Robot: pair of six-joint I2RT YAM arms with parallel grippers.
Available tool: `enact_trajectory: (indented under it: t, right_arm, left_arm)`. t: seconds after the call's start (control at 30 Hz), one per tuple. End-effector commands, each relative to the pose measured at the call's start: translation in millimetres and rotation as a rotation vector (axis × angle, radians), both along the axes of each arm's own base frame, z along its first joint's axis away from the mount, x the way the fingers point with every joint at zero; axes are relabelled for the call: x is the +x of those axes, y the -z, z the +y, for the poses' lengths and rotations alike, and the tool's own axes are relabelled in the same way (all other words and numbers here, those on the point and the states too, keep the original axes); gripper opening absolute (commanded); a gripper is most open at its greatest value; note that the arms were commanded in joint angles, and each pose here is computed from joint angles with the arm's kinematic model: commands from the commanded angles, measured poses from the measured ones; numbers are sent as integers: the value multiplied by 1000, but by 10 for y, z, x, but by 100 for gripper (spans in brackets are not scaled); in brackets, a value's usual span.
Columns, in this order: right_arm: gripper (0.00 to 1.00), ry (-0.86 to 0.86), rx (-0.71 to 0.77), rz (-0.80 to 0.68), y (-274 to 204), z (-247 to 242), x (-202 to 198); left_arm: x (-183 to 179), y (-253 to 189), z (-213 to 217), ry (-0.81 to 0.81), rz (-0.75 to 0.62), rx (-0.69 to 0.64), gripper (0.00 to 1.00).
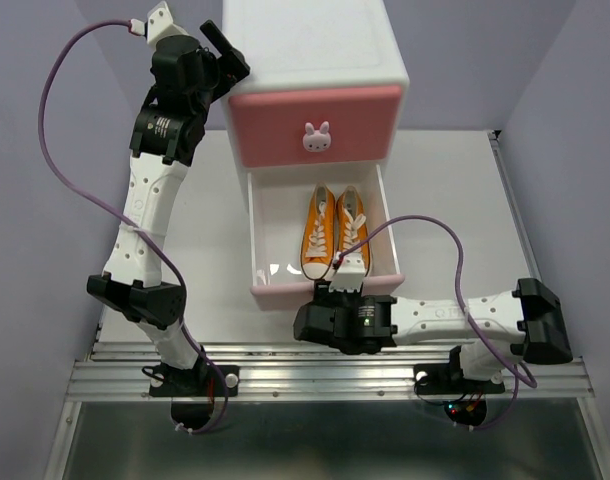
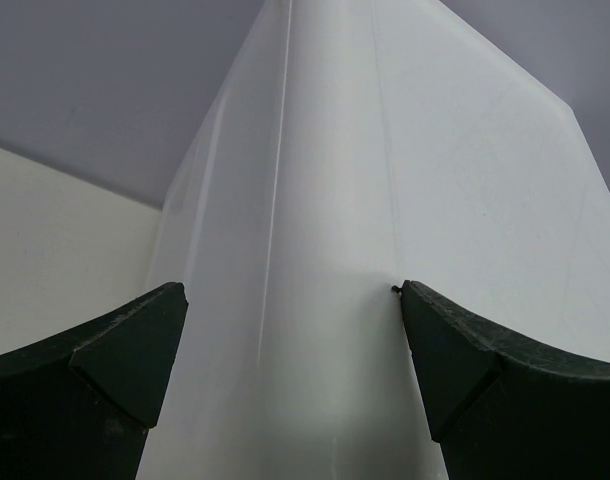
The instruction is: Place and organize the shoes in the shoe cabinet
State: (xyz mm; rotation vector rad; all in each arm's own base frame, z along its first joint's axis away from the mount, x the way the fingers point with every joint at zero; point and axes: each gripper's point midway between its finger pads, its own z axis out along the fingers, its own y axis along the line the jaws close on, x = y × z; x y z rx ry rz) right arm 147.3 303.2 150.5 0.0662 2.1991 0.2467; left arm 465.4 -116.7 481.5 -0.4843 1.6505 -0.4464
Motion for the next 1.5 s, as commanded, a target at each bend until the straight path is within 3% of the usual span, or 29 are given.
enact_trajectory:
  t: [0.0, 0.1, 0.3, 0.43, 0.6, 0.77, 0.93, 1.13, 1.23, 1.27, 1.3, 1.33, 1.47]
  right_arm:
    - [42, 19, 42, -58, -162, 113, 134]
    - [27, -1, 37, -72, -208, 205, 156]
    - [19, 6, 97, -195, -799, 407, 379]
    - [17, 22, 142, -270, -1250, 478, 569]
    - [17, 68, 198, -273, -1398, 414, 865]
    - [17, 82, 254, -319, -1451, 391, 1380]
    - [19, 40, 205, -408, -1401, 392, 2016]
    - [35, 86, 191, -510, -1438, 437, 2892]
    - [61, 80, 189, -542, -1591, 486, 2949]
    - [83, 66, 216, -535, -1606, 498, 2907]
    - [95, 67, 264, -527, -1635, 498, 2863]
    - [100, 68, 278, -522, -1632, 466, 2820]
    - [100, 70, 356, -466, -1704, 212, 2494]
  left_arm:
    - [-1, 465, 17, 11, 143, 75, 99]
    - [-7, 476, 20, 11, 146, 84, 99]
    - [-25, 525, 45, -2, 159, 83, 99]
    - [-48, 495, 12, 15, 151, 67, 99]
    - [-52, 543, -4, 18, 160, 50, 99]
    - [-54, 550, -18, 25, 162, 48, 99]
    - [-55, 551, -22, 22, 164, 36, 99]
    - [-66, 546, -30, 21, 165, 17, 99]
    - [-88, 525, -31, 23, 162, 11, 99]
    - [-94, 518, -32, 25, 161, 11, 99]
    - [-100, 509, -27, 23, 161, 11, 99]
    - [-106, 506, -25, 23, 162, 11, 99]
    - [-153, 436, 19, 7, 152, 4, 99]
